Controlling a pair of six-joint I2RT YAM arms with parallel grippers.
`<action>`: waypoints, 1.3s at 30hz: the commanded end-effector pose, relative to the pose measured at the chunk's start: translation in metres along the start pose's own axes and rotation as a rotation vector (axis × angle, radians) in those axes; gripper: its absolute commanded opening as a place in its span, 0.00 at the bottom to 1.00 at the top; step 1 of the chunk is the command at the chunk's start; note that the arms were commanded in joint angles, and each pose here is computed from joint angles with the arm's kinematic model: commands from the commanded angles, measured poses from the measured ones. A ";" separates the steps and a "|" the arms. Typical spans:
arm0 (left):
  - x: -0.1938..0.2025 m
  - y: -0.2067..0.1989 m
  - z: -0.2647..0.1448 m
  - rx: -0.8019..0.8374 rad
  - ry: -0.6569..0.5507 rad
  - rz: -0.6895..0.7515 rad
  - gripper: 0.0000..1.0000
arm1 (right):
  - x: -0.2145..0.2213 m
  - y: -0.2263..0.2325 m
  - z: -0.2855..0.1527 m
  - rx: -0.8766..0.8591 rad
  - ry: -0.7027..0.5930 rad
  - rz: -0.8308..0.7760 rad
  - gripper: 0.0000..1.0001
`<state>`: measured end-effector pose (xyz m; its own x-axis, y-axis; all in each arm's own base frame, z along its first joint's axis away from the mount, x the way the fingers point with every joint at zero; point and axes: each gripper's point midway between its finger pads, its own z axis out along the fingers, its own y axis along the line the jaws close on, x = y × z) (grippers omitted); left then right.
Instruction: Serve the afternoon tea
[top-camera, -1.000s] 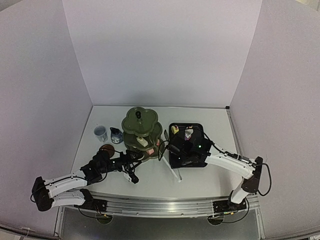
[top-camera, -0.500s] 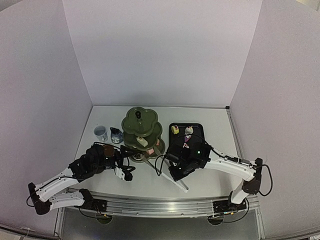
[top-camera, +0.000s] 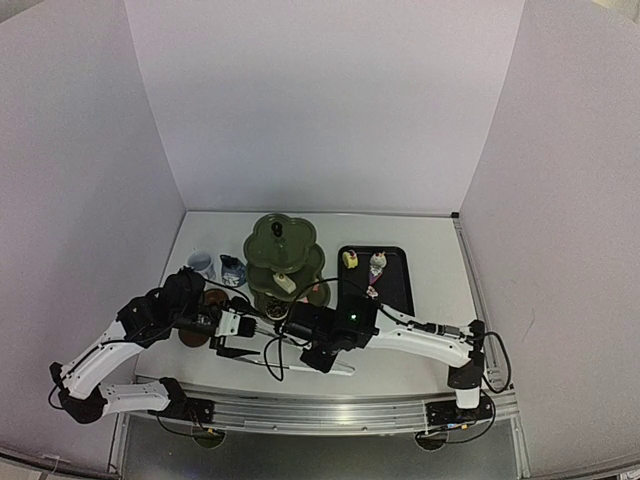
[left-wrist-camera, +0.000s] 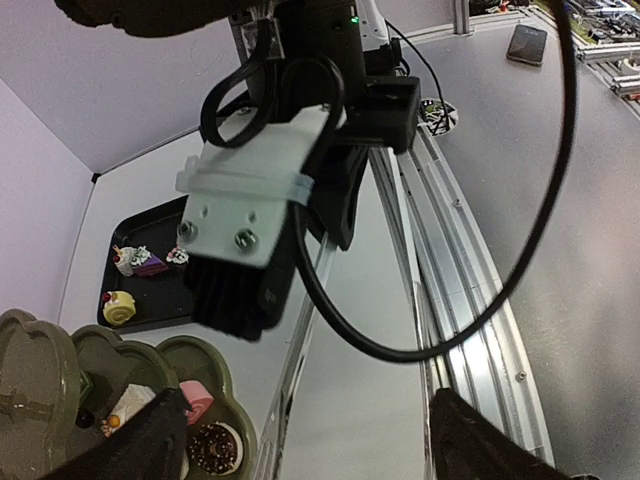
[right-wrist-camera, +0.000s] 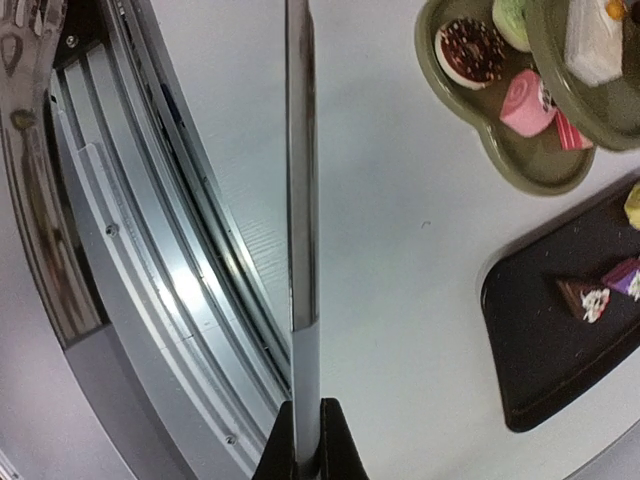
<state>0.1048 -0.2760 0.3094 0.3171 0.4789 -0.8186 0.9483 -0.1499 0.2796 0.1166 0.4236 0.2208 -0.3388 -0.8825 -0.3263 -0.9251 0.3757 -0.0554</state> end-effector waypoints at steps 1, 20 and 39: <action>0.019 -0.006 0.006 0.031 0.082 -0.144 0.68 | -0.013 0.003 -0.016 0.038 -0.023 -0.186 0.00; 0.072 0.003 0.010 -0.080 0.259 -0.012 0.30 | -0.039 0.017 -0.035 0.032 -0.165 -0.214 0.00; 0.063 -0.024 0.008 0.004 0.162 -0.076 0.00 | -0.055 0.003 -0.064 0.078 -0.303 -0.068 0.45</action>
<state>0.1137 -0.2527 0.2476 0.2762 0.6525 -0.7057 0.9578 -0.1264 0.2581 0.1189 0.4505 0.2470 -0.1491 -0.8997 -0.4103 -0.9482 0.2478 -0.1989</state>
